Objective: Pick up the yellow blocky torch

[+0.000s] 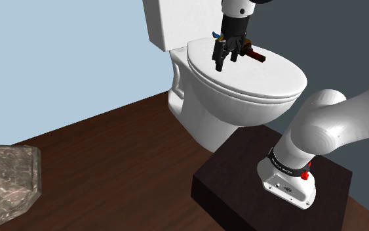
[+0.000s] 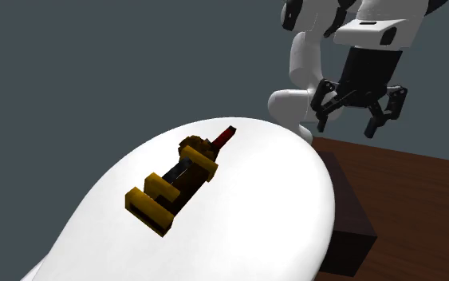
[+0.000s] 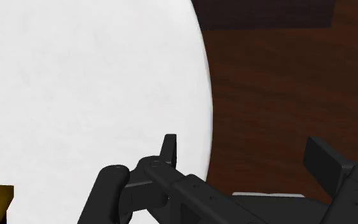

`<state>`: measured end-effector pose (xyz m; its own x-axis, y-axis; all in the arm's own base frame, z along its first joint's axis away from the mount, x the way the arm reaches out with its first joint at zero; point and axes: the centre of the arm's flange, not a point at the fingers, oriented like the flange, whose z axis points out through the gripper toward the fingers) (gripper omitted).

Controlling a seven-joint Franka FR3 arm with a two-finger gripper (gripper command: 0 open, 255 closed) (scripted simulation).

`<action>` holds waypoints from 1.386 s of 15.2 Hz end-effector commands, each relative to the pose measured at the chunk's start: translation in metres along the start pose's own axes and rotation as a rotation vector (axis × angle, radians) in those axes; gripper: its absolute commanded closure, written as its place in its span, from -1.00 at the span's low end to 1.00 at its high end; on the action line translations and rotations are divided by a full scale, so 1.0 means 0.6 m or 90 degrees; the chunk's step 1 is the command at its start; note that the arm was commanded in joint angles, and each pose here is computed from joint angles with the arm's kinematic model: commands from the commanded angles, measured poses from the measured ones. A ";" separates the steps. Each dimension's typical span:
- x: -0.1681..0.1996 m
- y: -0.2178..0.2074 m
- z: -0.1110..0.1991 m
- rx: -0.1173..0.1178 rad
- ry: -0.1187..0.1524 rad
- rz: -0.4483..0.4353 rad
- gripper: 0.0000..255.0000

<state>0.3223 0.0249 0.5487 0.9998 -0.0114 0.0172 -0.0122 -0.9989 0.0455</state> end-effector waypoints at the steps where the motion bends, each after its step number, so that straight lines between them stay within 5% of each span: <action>1: 0.000 0.000 0.000 0.000 0.000 0.000 -1.00; 21: 0.127 0.360 0.026 -0.175 -0.057 0.149 -1.00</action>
<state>0.3951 -0.1806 0.5408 0.9700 -0.2417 -0.0270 -0.2225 -0.9268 0.3024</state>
